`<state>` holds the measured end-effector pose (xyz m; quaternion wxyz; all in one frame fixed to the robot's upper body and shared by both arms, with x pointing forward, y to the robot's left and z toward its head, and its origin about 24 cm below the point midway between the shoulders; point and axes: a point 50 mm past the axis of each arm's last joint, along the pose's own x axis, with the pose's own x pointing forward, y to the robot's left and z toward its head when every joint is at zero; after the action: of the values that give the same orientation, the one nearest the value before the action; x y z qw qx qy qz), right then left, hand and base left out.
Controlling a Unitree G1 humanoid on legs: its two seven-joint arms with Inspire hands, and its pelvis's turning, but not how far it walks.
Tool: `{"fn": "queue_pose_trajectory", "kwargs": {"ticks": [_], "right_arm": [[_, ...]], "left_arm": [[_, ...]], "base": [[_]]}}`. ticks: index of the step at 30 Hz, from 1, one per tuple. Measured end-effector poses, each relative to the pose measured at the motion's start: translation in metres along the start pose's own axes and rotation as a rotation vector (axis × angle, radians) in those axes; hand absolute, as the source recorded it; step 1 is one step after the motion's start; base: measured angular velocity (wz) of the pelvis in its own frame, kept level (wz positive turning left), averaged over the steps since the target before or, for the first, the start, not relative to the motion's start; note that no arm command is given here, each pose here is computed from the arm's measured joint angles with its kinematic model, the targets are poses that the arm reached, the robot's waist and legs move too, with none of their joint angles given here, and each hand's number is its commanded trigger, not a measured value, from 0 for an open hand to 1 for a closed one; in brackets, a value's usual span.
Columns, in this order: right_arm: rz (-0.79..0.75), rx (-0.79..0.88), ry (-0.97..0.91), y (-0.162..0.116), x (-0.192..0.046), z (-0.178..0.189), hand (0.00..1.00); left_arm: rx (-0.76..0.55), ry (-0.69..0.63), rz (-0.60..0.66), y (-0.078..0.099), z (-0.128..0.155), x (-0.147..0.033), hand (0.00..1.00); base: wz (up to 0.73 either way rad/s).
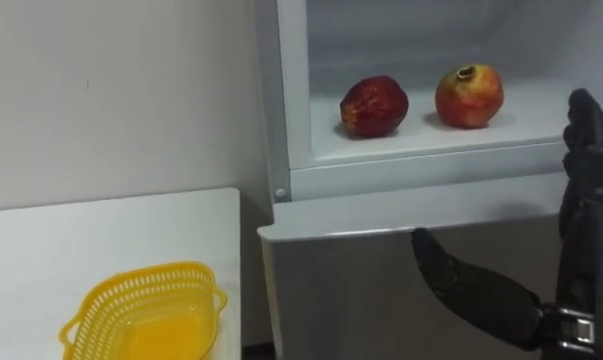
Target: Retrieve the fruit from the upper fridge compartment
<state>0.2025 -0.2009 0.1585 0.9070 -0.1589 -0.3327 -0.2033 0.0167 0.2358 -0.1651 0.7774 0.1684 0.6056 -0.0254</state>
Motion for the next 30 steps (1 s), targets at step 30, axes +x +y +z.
{"fn": "queue_pose_trajectory", "kwargs": {"ticks": [30], "right_arm": [[-0.012,0.018,-0.151,0.011,0.092,0.004,0.0]], "left_arm": [[0.141,0.04,-0.026,0.009,0.009,0.002,0.0]], "base": [[0.1]]}}
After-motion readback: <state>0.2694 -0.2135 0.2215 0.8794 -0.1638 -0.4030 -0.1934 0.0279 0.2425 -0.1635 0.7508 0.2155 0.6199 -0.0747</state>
